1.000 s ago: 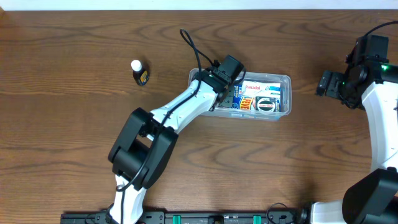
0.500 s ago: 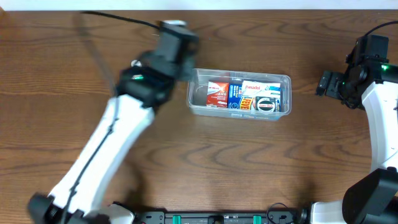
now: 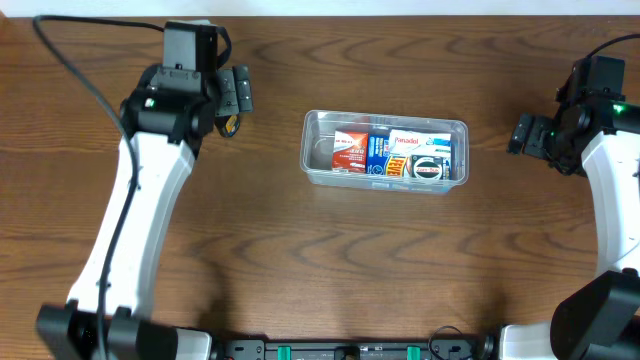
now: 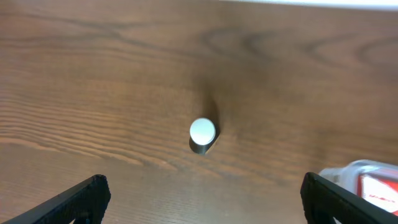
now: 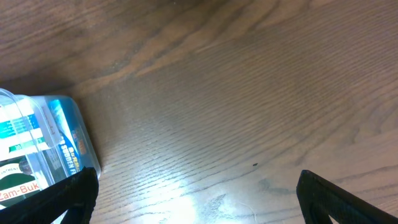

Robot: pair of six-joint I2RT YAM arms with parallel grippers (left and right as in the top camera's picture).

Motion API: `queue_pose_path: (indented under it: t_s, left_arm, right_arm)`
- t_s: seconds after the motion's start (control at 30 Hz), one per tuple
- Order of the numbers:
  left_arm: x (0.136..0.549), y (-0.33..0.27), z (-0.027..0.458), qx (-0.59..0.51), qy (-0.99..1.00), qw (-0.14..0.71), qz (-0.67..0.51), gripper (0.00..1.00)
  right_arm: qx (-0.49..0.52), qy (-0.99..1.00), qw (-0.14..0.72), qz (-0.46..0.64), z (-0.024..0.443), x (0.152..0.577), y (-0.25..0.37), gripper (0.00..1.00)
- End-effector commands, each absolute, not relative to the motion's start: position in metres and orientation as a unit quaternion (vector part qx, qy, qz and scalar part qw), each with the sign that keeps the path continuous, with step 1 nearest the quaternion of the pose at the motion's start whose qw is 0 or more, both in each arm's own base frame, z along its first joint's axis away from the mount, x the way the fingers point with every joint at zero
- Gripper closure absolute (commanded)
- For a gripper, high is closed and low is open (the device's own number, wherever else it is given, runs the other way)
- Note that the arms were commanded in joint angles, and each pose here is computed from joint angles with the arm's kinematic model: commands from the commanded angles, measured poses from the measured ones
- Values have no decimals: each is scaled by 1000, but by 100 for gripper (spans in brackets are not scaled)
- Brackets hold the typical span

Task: Pack container
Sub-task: 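Raise the left gripper and move it left over the white-capped bottle, then lower the left gripper and grasp the white-capped bottle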

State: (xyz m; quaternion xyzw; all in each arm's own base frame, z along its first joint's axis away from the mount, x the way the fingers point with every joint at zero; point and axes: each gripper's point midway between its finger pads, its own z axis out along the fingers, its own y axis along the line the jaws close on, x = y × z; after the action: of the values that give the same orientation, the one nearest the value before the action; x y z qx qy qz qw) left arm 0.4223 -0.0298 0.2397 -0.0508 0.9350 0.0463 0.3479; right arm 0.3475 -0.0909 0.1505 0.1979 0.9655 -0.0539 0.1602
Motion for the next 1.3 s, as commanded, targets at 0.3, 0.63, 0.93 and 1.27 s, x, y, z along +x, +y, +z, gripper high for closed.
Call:
queue_pose_path:
  t_s: [0.3, 0.63, 0.93, 1.27]
  left_arm:
    - [444, -34, 134, 115, 968, 220, 44, 2]
    - [453, -16, 110, 100, 973, 205, 37, 2]
    - [462, -20, 90, 139, 970, 198, 34, 2]
    - [466, -15, 78, 143, 970, 193, 37, 7]
  right_arm:
    - [197, 966, 159, -58, 150, 348, -93, 1]
    - [196, 966, 159, -58, 150, 348, -93, 1]
    - [196, 966, 159, -58, 150, 348, -93, 1]
    - [196, 966, 159, -58, 150, 348, -93, 1]
